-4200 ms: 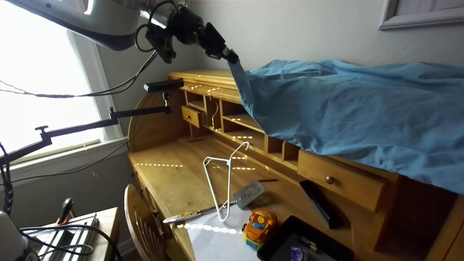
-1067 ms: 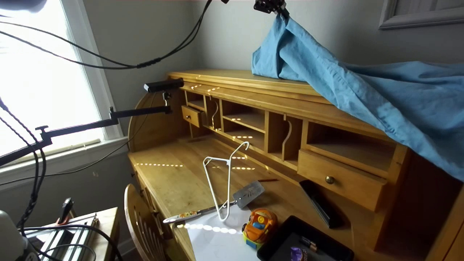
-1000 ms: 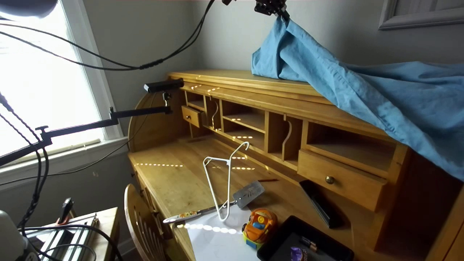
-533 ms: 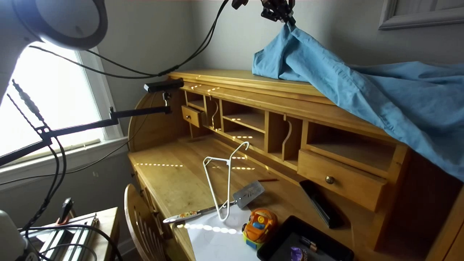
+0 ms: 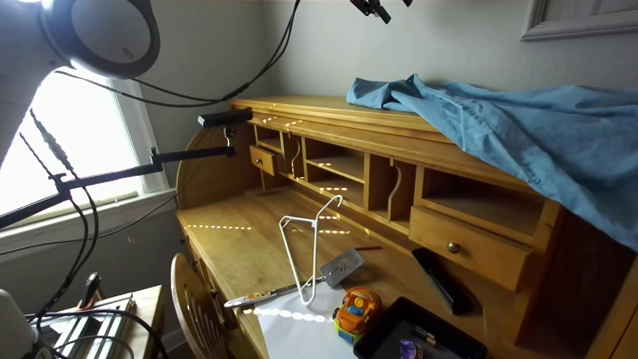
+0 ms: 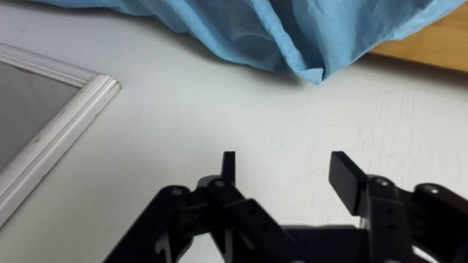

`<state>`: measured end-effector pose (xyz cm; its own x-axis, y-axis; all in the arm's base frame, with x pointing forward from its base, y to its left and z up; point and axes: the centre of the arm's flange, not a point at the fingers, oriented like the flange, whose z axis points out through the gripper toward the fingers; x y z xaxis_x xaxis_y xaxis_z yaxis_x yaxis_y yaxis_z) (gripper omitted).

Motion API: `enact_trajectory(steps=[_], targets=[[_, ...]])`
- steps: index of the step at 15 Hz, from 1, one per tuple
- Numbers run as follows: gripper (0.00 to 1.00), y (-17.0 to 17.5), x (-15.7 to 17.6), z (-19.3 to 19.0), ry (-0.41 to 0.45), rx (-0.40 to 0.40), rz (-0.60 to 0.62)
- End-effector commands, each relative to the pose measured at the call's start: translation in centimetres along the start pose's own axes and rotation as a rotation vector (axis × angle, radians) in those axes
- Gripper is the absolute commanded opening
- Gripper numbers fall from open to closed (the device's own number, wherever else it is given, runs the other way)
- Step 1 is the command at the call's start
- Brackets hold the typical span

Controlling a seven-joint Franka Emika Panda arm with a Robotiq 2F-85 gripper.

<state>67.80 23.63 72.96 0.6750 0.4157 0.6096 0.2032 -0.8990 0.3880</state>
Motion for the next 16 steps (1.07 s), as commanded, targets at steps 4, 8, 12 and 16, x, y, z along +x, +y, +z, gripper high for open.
enact_trajectory(steps=[4,8,12,16], targets=[[1.00,5.8,-5.3,-3.5,0.000,-0.100,0.298],[1.00,8.5,-8.7,-3.0,-0.056,-0.108,0.517],[1.00,9.5,-10.6,-2.2,-0.141,-0.128,0.712],[1.00,9.1,-12.9,-1.5,-0.188,-0.132,0.910]])
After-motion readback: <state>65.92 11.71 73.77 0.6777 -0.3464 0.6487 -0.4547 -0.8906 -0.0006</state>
